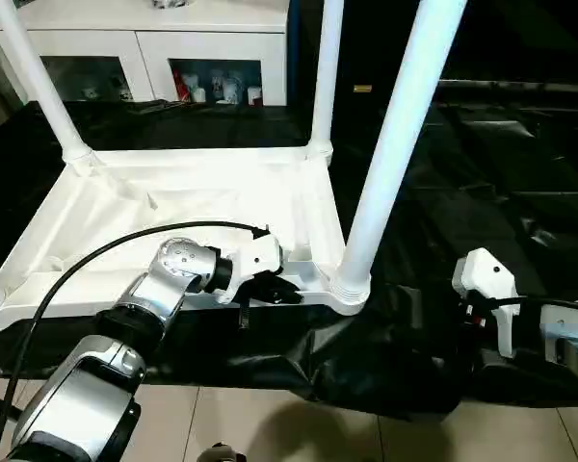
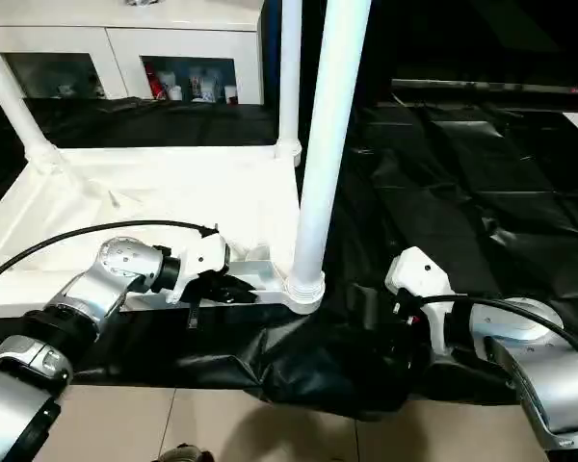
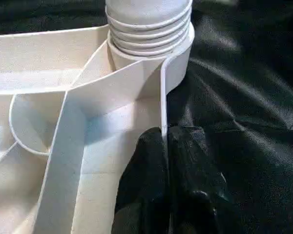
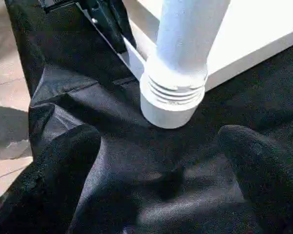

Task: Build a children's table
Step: Rotate leg to tighten

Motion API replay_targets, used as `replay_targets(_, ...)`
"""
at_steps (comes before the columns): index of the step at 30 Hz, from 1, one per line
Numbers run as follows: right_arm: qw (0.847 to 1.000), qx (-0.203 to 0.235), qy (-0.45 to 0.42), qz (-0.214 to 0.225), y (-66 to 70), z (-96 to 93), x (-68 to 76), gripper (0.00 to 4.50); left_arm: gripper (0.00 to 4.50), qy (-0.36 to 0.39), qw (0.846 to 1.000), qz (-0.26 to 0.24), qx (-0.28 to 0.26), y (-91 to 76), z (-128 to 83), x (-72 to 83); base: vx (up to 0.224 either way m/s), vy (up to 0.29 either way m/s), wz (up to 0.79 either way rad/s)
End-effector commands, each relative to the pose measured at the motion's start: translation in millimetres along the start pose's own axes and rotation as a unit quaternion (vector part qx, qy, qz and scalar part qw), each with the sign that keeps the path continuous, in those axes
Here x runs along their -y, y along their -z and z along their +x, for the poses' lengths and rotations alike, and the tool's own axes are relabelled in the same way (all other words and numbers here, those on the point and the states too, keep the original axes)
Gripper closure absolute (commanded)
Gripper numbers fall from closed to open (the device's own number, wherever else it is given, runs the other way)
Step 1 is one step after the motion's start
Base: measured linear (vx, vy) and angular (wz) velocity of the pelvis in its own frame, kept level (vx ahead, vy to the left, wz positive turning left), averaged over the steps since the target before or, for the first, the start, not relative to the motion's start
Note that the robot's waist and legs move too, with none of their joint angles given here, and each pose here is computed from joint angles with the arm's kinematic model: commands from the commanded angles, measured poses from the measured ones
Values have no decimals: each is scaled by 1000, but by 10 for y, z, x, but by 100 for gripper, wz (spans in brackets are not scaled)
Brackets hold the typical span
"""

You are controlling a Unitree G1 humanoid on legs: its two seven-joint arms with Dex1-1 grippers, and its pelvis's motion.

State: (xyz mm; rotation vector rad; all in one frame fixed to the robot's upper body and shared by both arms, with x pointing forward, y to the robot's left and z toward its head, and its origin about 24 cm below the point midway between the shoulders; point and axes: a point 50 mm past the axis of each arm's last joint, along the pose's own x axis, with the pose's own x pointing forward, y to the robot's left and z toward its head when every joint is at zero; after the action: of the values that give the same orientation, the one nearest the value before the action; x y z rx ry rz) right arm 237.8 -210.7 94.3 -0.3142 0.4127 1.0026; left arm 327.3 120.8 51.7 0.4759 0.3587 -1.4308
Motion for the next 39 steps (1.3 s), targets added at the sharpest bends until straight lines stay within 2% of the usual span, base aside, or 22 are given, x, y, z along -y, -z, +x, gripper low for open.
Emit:
replay_targets(1, 1000, 11, 11, -5, -32, 56, 28, 0, 447, -21, 999, -19, 45, -82, -51, -48, 0, 0, 0)
replay_targets(3, 998, 24, 66, -1, -18, 163, 116, 0, 447, -24, 997, -33, 68, -114, -29, -25, 0, 0, 0)
replay_targets(5, 990, 47, 131, 27, -7, 297, 227, 0, 447, -29, 995, -43, 81, -137, 36, 24, 0, 0, 0)
replay_targets(6, 990, 47, 131, 27, -7, 297, 227, 0, 447, -29, 995, -43, 81, -137, 36, 24, 0, 0, 0)
replay_targets(7, 986, 63, 148, 49, -2, 412, 252, 0, 447, -43, 994, -52, 84, -144, 102, 58, 0, 0, 0)
replay_targets(8, 986, 63, 148, 49, -2, 412, 252, 0, 447, -43, 994, -52, 84, -144, 102, 58, 0, 0, 0)
replay_targets(11, 985, 81, 139, 58, -17, 592, 224, 0, 447, -60, 991, -72, 101, -162, 178, 111, 0, 0, 0)
replay_targets(19, 985, 85, 136, 61, -22, 622, 222, 0, 447, -60, 990, -76, 105, -169, 186, 123, 0, 0, 0)
replay_targets(21, 992, 99, 62, 51, -98, 653, 151, 0, 447, -71, 994, -54, 70, -116, 144, 134, 0, 0, 0)
replay_targets(23, 993, 101, 37, 45, -116, 652, 152, 0, 447, -74, 995, -38, 48, -90, 115, 138, 0, 0, 0)
replay_targets(28, 993, 103, 39, 37, -114, 704, 197, 0, 447, -65, 998, -21, 4, -48, 104, 190, 0, 0, 0)
replay_targets(35, 993, 105, 34, 37, -123, 735, 187, 0, 447, -76, 997, -20, 3, -82, 105, 141, 0, 0, 0)
replay_targets(37, 994, 99, 37, 30, -105, 756, 192, 0, 405, -78, 997, -24, -2, -94, 108, 119, 0, 0, 0)
replay_targets(39, 994, 97, 37, 26, -99, 765, 196, 0, 393, -78, 997, -24, -6, -93, 105, 113, 0, 0, 0)
